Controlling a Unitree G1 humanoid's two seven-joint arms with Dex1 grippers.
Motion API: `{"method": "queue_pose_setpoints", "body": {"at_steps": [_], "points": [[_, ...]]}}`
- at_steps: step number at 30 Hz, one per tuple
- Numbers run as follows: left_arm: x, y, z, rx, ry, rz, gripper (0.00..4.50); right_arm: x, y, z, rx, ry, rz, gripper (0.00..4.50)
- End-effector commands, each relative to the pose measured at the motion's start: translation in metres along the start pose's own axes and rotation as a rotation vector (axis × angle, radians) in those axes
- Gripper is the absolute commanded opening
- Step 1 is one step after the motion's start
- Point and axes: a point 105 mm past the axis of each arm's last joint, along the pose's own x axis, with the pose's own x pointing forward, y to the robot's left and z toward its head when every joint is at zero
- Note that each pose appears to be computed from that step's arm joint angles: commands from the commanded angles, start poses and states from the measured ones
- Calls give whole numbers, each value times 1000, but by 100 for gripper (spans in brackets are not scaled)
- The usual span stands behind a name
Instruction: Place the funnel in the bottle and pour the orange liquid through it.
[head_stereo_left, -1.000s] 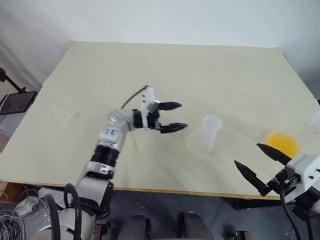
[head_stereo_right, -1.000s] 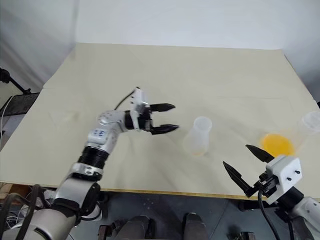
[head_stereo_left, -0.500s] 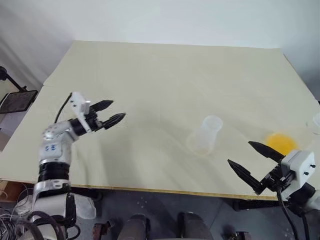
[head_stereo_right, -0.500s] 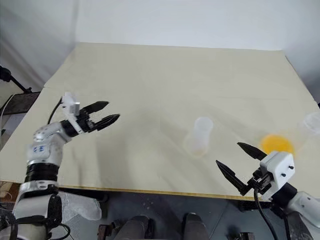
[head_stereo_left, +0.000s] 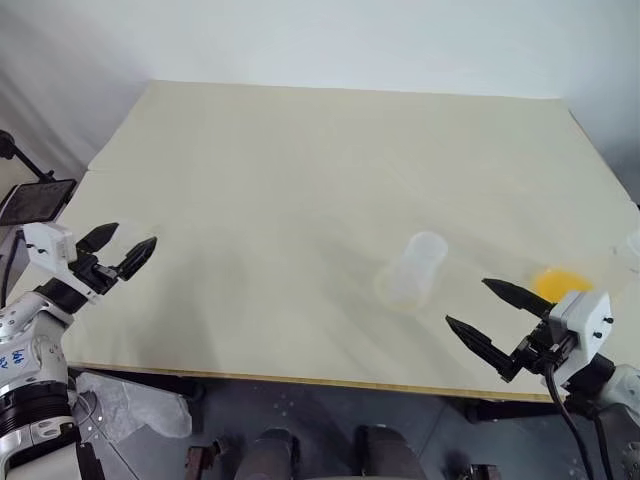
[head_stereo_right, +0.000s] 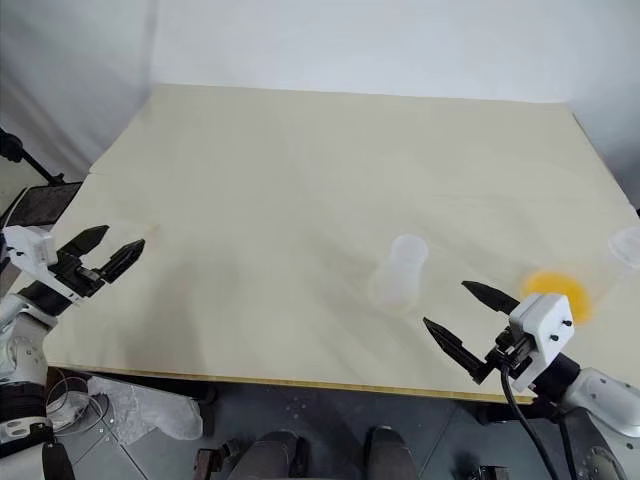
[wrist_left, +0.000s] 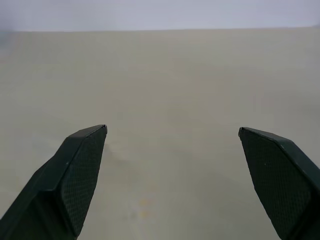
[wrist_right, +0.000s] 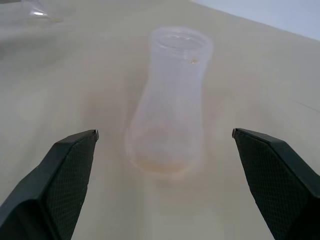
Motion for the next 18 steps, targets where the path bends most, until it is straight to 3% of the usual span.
{"method": "queue_pose_setpoints", "body": {"at_steps": [1, 7, 18], "points": [[1, 11, 14, -10, -17, 67, 448, 0, 0, 4, -17, -4, 14, 450], [2, 24, 18, -39, 13, 135, 448, -1, -1, 5, -22, -1, 11, 450], [17, 40, -3, -127, 168, 241, 448, -4, 0, 5, -24, 13, 12, 450]]}}
